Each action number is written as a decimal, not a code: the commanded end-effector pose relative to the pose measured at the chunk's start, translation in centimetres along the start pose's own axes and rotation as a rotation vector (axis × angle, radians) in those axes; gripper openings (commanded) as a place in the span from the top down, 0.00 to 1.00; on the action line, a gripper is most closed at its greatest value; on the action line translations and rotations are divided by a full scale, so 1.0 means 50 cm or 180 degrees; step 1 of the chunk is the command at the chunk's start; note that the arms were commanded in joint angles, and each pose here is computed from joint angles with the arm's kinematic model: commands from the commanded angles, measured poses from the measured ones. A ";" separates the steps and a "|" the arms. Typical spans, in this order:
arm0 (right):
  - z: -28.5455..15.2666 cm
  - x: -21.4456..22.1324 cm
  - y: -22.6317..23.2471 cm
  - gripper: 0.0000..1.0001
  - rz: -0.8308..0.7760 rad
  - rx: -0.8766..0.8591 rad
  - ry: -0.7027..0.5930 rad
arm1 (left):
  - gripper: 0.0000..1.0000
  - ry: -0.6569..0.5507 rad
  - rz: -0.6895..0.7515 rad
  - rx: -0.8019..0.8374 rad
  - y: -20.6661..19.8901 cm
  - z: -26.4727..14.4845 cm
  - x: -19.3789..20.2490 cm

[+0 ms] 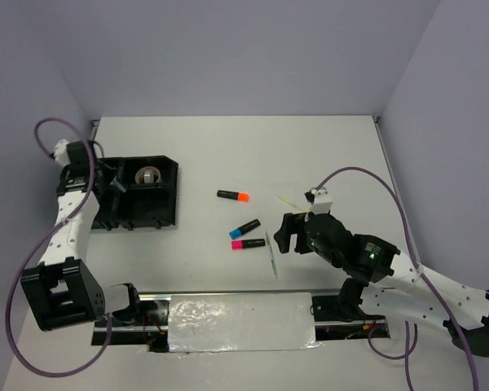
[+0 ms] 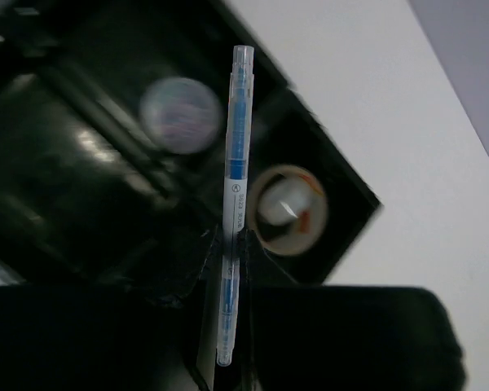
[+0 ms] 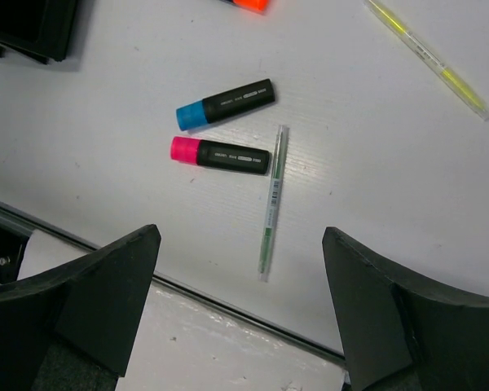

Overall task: Sort the stationery into containers
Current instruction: Place the pen in the storage box, then pick up the pen from the center of the board.

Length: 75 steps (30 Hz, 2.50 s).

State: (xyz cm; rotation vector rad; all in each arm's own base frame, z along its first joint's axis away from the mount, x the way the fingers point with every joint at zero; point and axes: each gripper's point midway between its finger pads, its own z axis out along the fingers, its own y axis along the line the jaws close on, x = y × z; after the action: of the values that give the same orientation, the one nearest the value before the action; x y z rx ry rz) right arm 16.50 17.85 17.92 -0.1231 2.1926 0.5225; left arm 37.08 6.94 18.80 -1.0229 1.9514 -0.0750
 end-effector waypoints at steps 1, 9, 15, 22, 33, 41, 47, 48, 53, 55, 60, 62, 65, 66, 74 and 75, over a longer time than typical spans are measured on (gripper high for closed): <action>0.000 -0.017 0.015 0.12 -0.0022 -0.0075 -0.0070 | 1.00 -0.0125 -0.0692 -0.0315 0.086 -0.013 -0.045; 0.009 -0.010 0.023 0.12 -0.0103 -0.0114 -0.0012 | 1.00 -0.0113 -0.0865 -0.1125 0.223 0.026 -0.105; 0.018 -0.004 0.030 0.12 -0.0111 -0.0134 0.0034 | 0.94 -0.0095 -0.0851 -0.1133 0.253 0.061 -0.110; 0.025 -0.006 0.037 0.12 -0.0137 -0.0100 0.0075 | 0.88 0.0088 -0.0892 -0.1209 0.278 0.086 -0.061; 0.031 -0.016 0.070 0.12 -0.0197 -0.0153 0.0141 | 0.60 -0.0011 -0.0871 -0.1297 0.294 0.051 -0.057; 0.024 -0.020 0.065 0.11 -0.0205 -0.0135 0.0104 | 0.28 0.0013 -0.0844 -0.1155 0.277 0.041 -0.053; 0.018 -0.026 0.049 0.11 -0.0135 -0.0046 0.0022 | 0.07 -0.0158 -0.0186 0.0186 0.050 -0.001 -0.076; 0.011 -0.034 0.046 0.10 -0.0090 -0.0054 -0.0040 | 0.07 -0.0133 -0.0075 0.0497 -0.007 -0.020 -0.073; -0.029 -0.070 -0.010 0.09 0.0185 0.0258 -0.0340 | 0.06 0.0317 0.1007 0.1609 -0.268 -0.127 0.103; -0.052 -0.086 -0.022 0.08 0.0337 0.0251 -0.0482 | 0.06 0.0662 0.1413 0.1939 -0.353 -0.172 0.204; -0.090 -0.095 -0.060 0.09 0.0566 0.0333 -0.0634 | 0.06 0.1106 0.2225 0.1467 -0.407 -0.243 0.439; -0.099 -0.091 -0.069 0.09 0.0595 0.0349 -0.0628 | 0.07 0.1026 0.1992 0.1094 -0.391 -0.251 0.483; -0.102 -0.080 -0.080 0.09 0.0563 0.0425 -0.0552 | 0.17 0.0891 0.1687 0.1119 -0.383 -0.319 0.565; -0.103 -0.079 -0.082 0.09 0.0553 0.0441 -0.0536 | 0.23 0.0924 0.1569 0.1235 -0.390 -0.361 0.606; -0.119 -0.067 -0.091 0.09 0.0629 0.0330 -0.0558 | 0.39 0.1099 0.1899 0.1042 -0.330 -0.433 0.816; -0.119 -0.066 -0.093 0.09 0.0639 0.0328 -0.0564 | 0.39 0.1108 0.1927 0.1052 -0.323 -0.443 0.835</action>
State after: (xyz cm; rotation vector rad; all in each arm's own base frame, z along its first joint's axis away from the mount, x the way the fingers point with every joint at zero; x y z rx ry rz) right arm 15.49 11.57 21.57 0.1489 2.0933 0.4914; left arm 20.89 -39.03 11.09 -0.0807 2.4152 -0.2978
